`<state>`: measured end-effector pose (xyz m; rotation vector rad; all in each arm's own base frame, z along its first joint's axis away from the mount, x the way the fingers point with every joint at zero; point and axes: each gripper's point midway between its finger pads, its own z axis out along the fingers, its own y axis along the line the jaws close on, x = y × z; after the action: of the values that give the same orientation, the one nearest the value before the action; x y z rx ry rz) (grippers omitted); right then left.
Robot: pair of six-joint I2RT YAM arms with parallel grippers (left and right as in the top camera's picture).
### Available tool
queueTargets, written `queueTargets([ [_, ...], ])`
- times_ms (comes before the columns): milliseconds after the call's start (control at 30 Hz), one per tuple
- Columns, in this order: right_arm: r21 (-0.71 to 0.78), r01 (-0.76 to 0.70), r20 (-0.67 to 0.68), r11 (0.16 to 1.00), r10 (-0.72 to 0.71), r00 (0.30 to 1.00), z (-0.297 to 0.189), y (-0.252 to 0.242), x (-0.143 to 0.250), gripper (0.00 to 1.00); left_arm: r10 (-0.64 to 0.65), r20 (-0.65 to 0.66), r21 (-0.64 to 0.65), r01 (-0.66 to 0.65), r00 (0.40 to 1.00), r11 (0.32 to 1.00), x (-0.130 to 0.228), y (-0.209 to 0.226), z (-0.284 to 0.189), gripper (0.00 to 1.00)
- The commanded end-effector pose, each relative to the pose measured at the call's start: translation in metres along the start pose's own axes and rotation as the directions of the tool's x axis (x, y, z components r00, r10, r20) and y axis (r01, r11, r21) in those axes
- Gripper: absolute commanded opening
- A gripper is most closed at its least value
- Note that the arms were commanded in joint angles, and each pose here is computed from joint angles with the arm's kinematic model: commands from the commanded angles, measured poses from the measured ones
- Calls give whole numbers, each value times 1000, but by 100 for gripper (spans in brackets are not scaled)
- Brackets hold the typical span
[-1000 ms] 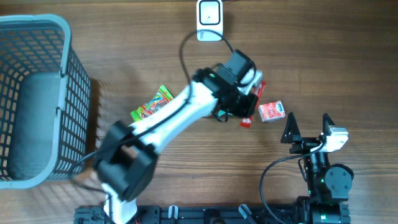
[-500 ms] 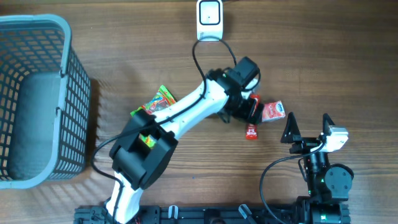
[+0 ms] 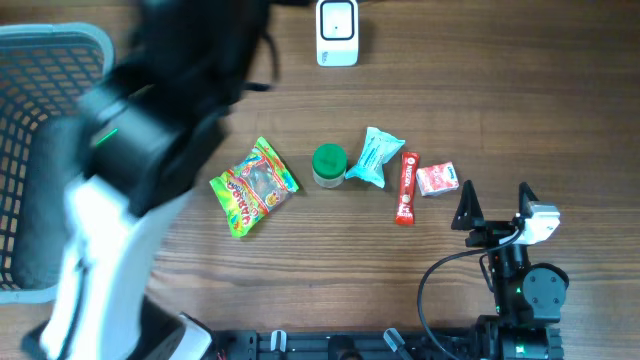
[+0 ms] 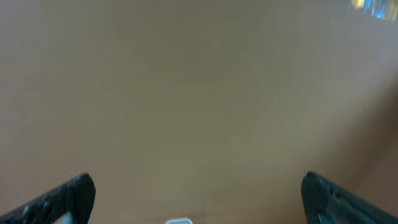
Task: Scan the item barcode
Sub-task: 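Pass the Nescafe stick by the scanner and lay it beside the tissues, then retract the left arm and move the right gripper toward the tissue pack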
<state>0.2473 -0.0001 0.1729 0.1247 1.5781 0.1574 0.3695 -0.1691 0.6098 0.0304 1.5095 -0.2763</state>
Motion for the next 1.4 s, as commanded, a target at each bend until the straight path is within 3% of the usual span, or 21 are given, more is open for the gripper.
queueTargets([
  [0, 11, -5, 9, 1000, 5, 1000, 0, -2, -2, 100, 108, 234, -245, -49, 966, 968, -93, 62, -76, 100],
  [233, 11, -5, 9, 1000, 5, 1000, 0, -2, -2, 100, 181, 162, -319, -122, 970, 940, -82, 85, -104, 100],
  [367, 11, -5, 9, 1000, 5, 1000, 0, -2, -2, 100, 210, 104, -382, -156, 972, 911, -45, 105, -106, 100],
  [433, -17, -71, 3, 997, 71, 997, 0, 3, -1, 100, 168, 113, -445, -101, 979, 890, -27, 130, -108, 100],
  [467, -23, -181, -1, 983, 181, 983, 0, 4, -1, 100, 144, 124, -469, -70, 982, 881, -22, 140, -110, 100],
  [500, -23, -299, -4, 954, 299, 954, 0, 4, -1, 100, 117, 139, -488, -34, 983, 872, -16, 150, -113, 100],
  [533, -27, -496, -20, 868, 495, 868, 0, 6, 1, 100, 107, 144, -492, -23, 984, 870, -10, 159, -117, 100],
  [667, -57, -809, -169, 585, 793, 585, 0, 29, 10, 100, 63, 171, -458, 23, 983, 889, -1, 173, -136, 100],
  [733, -77, -855, -293, 512, 808, 510, -4, 49, 17, 100, 41, 204, -440, 54, 978, 896, 0, 179, -155, 100],
  [867, -114, -892, -591, 438, 692, 415, -27, 97, 36, 100, 34, 297, -340, 72, 954, 938, -1, 170, -212, 100],
  [900, -112, -894, -614, 433, 678, 405, -29, 100, 39, 100, 24, 333, -342, 97, 943, 935, -3, 171, -225, 100],
  [1000, -150, -873, -684, 465, 589, 431, -39, 111, 49, 100, 8, 387, -343, 136, 922, 929, -8, 171, -245, 100],
  [1133, -46, -866, -750, 498, 555, 360, -42, 111, 69, 100, 23, 413, -309, 117, 910, 944, -13, 158, -263, 100],
  [1233, 47, -767, -760, 640, 521, 389, -37, 98, 72, 99, 31, 450, -297, 117, 893, 948, -18, 151, -283, 100],
  [1367, 148, -564, -790, 813, 440, 427, -29, 77, 45, 99, 59, 490, -247, 73, 870, 966, -24, 135, -312, 100],
])
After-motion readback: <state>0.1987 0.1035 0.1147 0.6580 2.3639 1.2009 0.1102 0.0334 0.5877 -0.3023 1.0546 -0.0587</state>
